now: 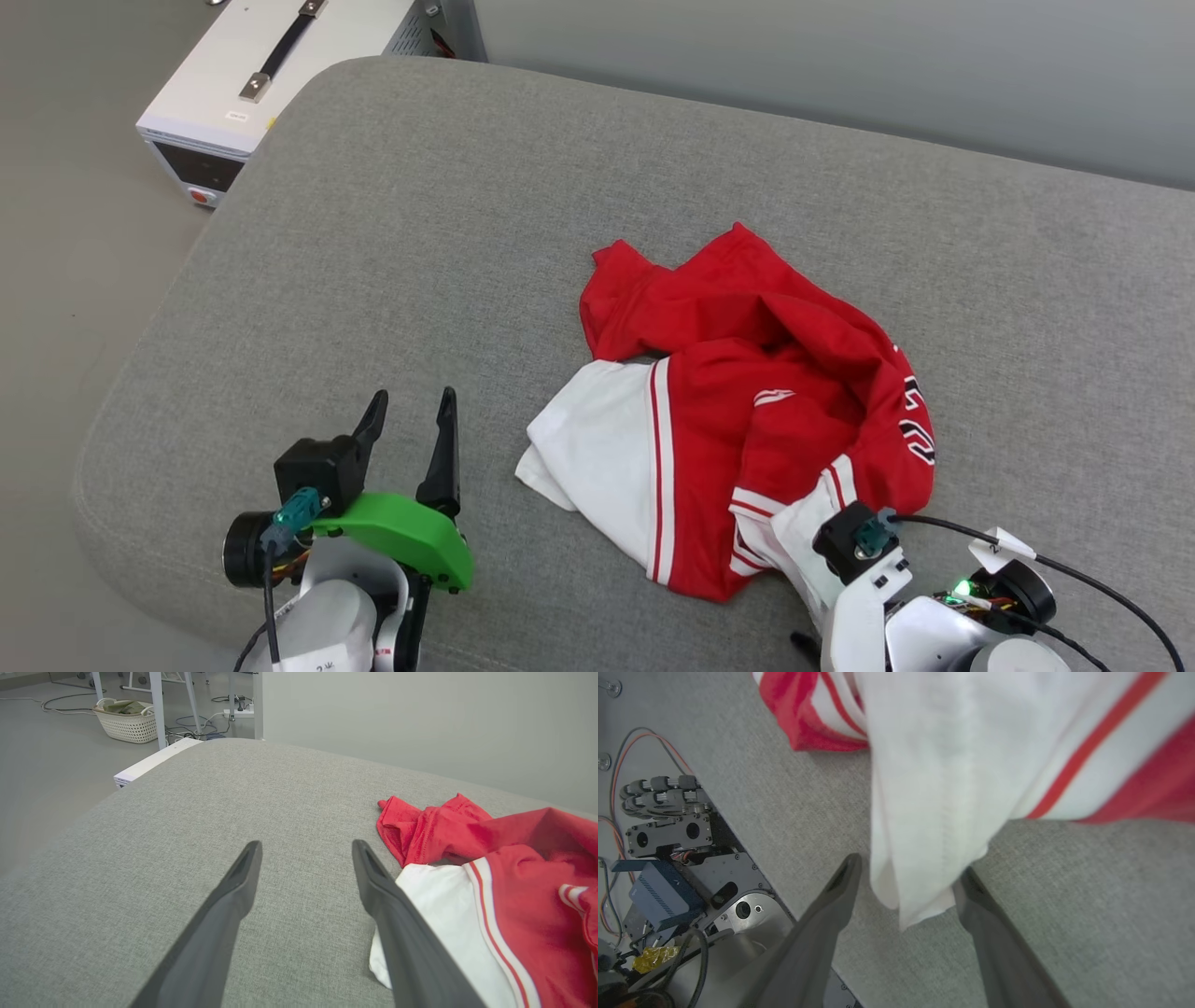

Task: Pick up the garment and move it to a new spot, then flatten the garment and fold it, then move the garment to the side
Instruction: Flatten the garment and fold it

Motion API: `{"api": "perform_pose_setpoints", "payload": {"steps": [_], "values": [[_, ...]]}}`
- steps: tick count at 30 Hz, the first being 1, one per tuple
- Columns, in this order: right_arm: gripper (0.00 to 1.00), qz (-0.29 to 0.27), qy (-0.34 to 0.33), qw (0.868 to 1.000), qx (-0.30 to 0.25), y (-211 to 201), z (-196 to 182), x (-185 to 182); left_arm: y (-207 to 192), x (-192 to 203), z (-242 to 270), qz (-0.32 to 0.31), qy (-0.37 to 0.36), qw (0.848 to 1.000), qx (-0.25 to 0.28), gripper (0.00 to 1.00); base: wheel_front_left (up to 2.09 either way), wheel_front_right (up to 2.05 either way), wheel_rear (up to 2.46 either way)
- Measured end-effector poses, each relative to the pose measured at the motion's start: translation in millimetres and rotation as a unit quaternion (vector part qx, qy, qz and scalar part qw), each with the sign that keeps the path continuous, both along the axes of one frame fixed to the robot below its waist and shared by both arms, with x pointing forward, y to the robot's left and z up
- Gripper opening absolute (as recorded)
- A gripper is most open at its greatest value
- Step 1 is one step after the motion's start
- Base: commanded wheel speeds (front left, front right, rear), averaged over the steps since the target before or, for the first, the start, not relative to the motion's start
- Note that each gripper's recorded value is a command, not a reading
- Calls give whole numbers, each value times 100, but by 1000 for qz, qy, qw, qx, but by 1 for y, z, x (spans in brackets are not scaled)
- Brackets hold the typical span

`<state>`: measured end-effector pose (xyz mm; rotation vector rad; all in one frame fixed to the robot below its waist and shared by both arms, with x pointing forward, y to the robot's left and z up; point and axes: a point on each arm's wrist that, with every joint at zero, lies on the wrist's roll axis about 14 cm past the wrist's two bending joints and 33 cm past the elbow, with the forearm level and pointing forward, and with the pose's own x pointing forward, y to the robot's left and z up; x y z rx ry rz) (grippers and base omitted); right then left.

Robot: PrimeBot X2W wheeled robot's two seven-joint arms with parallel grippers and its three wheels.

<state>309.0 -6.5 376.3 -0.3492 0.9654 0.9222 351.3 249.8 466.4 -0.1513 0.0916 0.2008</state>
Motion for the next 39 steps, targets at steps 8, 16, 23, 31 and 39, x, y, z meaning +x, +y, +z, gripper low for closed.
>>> {"api": "perform_pose_setpoints", "payload": {"steps": [8,16,23,31,39], "values": [[0,-16,-12,1000,16,-3,4,5,-2,2,-3,-3,3,1000,-2,100,0,0,0],[0,-80,-50,993,76,-17,44,23,-11,7,6,-24,-11,1000,2,100,0,0,0],[0,-183,-98,974,94,-77,84,45,-32,14,6,-60,-14,998,2,100,0,0,0],[0,-305,-108,944,67,-168,100,46,-65,34,6,-110,-16,994,-2,100,0,0,0],[0,-397,-63,915,35,-234,76,45,-90,55,-9,-146,2,989,-8,100,0,0,0]]}}
